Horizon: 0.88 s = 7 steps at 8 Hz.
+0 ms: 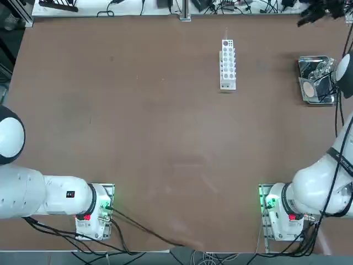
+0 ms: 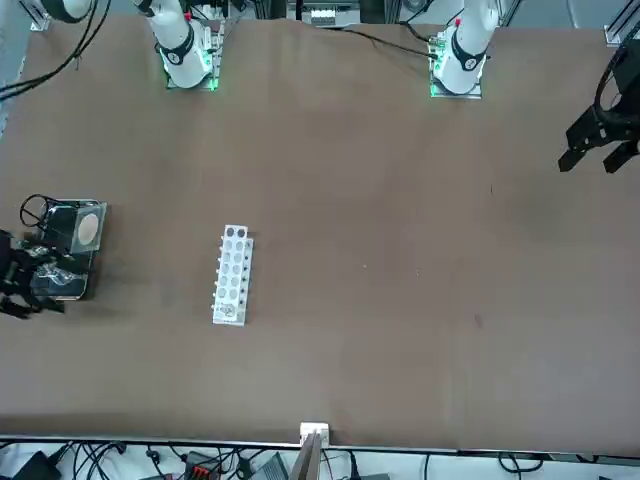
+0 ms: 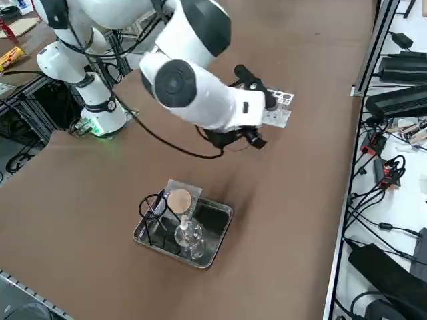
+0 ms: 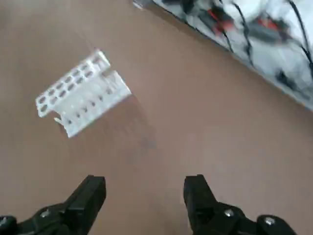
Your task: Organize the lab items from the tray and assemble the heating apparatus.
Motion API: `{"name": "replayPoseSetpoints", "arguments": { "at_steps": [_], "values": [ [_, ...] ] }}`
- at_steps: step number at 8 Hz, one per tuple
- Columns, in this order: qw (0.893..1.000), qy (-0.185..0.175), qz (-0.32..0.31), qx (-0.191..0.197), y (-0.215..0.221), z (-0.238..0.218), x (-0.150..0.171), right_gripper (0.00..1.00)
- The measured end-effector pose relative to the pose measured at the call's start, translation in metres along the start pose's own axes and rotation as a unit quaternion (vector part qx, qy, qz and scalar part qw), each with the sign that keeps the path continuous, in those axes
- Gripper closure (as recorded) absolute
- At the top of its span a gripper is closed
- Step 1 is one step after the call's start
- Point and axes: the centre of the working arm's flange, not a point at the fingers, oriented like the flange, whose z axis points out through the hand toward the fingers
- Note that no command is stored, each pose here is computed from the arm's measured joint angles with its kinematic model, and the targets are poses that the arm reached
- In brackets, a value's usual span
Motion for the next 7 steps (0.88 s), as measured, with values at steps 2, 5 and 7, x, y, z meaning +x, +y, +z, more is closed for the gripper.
{"name": "replayPoseSetpoints", "arguments": {
  "at_steps": [2, 5, 7],
  "values": [
    [0.988, -0.071, 0.122, -0.059, 0.012, -0.032, -0.039, 0.02],
    [0.938, -0.144, 0.269, -0.163, 0.026, -0.045, -0.058, 0.03],
    [0.908, -0.156, 0.324, -0.212, 0.039, -0.039, -0.070, 0.03]
  ]
}}
